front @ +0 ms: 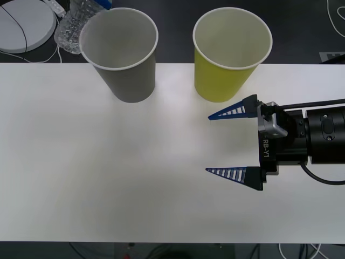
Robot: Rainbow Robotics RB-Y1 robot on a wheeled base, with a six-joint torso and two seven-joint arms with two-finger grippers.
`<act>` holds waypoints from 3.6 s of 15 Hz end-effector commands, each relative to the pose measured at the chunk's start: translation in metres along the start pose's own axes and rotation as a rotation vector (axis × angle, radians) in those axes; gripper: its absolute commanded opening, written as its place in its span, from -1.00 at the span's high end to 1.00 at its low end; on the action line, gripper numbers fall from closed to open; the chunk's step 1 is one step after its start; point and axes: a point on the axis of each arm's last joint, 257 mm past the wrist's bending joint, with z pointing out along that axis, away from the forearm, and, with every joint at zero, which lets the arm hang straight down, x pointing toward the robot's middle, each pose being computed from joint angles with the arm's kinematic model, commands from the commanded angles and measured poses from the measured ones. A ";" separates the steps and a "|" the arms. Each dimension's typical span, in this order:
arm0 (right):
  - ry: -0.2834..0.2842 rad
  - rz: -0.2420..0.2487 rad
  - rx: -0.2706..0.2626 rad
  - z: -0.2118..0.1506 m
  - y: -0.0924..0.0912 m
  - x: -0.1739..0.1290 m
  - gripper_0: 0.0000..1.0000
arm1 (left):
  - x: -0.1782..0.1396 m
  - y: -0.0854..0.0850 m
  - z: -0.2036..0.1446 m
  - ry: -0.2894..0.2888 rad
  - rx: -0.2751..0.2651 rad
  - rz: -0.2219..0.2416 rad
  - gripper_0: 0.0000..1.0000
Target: Put the can into the green bin and the plastic bottle into the gray bin
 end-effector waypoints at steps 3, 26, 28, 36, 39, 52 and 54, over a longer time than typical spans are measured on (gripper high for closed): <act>0.000 0.000 0.000 0.000 0.000 0.000 -1.00 | -0.035 -0.001 0.013 0.040 -0.017 0.002 1.00; 0.000 0.000 0.000 0.000 0.000 0.000 -1.00 | -0.055 -0.020 0.044 0.103 -0.027 0.055 -1.00; 0.000 0.000 0.000 0.000 0.000 0.000 -1.00 | -0.054 -0.019 0.043 0.105 -0.030 0.055 -1.00; 0.000 0.000 0.000 0.000 0.000 0.000 -1.00 | -0.046 -0.014 0.037 0.107 -0.020 0.068 -1.00; 0.000 0.000 0.000 0.000 0.000 0.000 -1.00 | -0.035 -0.018 0.032 0.104 0.007 0.078 -1.00; 0.000 0.000 0.000 0.000 0.000 0.000 -1.00 | 0.062 -0.076 -0.005 0.014 0.105 0.058 -1.00; 0.000 0.000 0.000 0.000 0.000 0.000 -1.00 | 0.075 -0.085 -0.014 -0.020 0.117 0.064 -1.00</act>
